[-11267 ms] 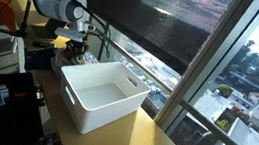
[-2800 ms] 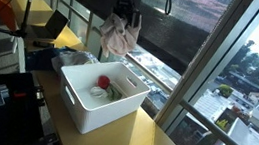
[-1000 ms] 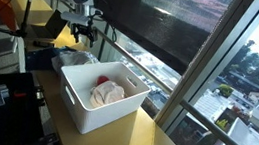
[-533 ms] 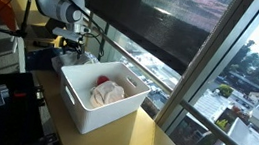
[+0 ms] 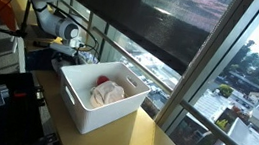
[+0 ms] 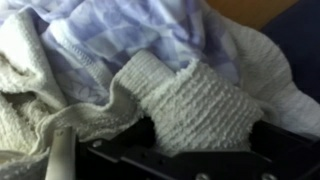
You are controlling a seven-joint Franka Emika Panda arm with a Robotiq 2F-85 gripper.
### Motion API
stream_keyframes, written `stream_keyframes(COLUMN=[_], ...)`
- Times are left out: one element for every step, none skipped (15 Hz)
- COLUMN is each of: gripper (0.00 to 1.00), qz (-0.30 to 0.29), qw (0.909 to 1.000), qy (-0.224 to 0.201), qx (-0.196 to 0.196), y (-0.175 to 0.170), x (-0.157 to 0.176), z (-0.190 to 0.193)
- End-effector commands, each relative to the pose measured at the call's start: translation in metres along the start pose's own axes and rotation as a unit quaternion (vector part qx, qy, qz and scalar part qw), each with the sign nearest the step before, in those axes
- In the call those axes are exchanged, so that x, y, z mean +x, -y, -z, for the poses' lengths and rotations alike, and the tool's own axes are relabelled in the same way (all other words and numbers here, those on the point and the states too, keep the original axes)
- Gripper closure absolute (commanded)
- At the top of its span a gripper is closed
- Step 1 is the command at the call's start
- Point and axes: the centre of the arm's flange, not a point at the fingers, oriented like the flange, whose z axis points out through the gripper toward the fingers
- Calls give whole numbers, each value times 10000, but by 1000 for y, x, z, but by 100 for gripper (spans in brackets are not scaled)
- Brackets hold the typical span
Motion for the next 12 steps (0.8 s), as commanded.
stream_keyframes(gripper=[28,33,40,48,55,64,70,77,86,92,100,100], qz=[17,9,8,-2,-23,-46,-77,-101,-110,-122,-128,-136], qw=[9999,9999,9999,9999,9999,9998,9998,9998,9998,9998,9997,9996], qy=[134,147,150,163,162,159,145,126,87,46,-14,-83], qx=[65,42,10,-20,-49,-60,-67,-83,-115,-146,-192,-238], y=[-11,-12,-12,-13,-15,-16,-18,-19,-19,-19,-19,-18], x=[12,11,7,4,1,-2,-5,-7,-10,-12,-14,-16], z=[-23,-19,-12,-6,2,8,18,26,39,53,71,90])
